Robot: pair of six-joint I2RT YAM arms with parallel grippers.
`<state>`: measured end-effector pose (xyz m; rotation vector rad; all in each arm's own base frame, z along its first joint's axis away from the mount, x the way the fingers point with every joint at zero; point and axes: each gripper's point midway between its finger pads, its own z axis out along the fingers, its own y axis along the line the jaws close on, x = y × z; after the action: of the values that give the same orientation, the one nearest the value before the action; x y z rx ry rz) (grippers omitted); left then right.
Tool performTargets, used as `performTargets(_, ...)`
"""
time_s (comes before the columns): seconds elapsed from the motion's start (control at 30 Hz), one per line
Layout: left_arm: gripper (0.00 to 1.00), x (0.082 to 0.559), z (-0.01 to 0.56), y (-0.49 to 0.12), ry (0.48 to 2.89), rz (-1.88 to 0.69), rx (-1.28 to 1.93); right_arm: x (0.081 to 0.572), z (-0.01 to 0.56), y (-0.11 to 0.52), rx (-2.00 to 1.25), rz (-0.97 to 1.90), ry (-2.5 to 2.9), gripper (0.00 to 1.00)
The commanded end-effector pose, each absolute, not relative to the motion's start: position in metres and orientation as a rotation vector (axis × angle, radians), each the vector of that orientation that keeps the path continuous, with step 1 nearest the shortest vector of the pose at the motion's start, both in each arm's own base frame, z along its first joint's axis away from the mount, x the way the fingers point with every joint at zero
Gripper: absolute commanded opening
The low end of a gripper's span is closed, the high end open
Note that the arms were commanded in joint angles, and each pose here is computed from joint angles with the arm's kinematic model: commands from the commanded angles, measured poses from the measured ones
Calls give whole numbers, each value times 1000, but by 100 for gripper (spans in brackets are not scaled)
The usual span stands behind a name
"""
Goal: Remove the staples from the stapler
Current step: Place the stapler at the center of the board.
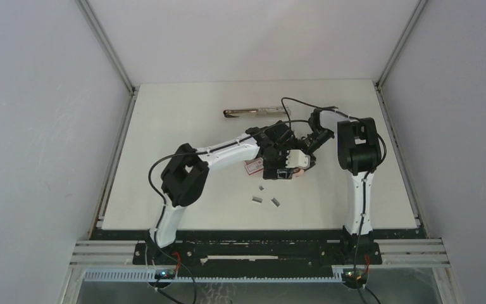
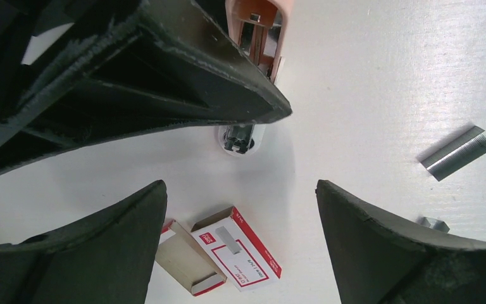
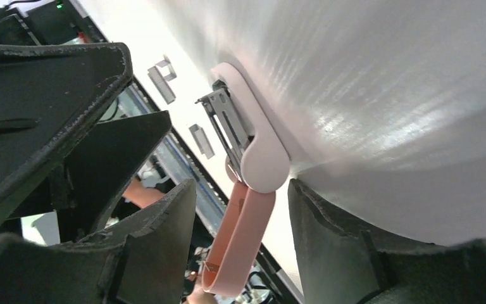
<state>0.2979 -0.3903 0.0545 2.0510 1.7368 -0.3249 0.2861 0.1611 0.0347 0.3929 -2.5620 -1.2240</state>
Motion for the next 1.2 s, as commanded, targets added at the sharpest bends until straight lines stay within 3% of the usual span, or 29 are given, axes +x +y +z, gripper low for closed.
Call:
performTargets(0.0,93,303,89,-402,1700,-344,1978,312,35,143,521,-1086,-2757,56)
performTargets(0.5,99,322,194,-343,1735,-360,1674,357,87,118,655,-971,-3061,57)
performTargets(0.8,100,321,241,-250,1817,-342,1386,364,123,129,1086,-885,-3135,57)
performTargets(0.93,100,319,242,-202,1881,-318,1240,350,120,146,1322,-800,-3053,62)
performTargets(1.17,100,308,236,-113,1957,-191,939,328,96,173,1620,-526,-2925,63)
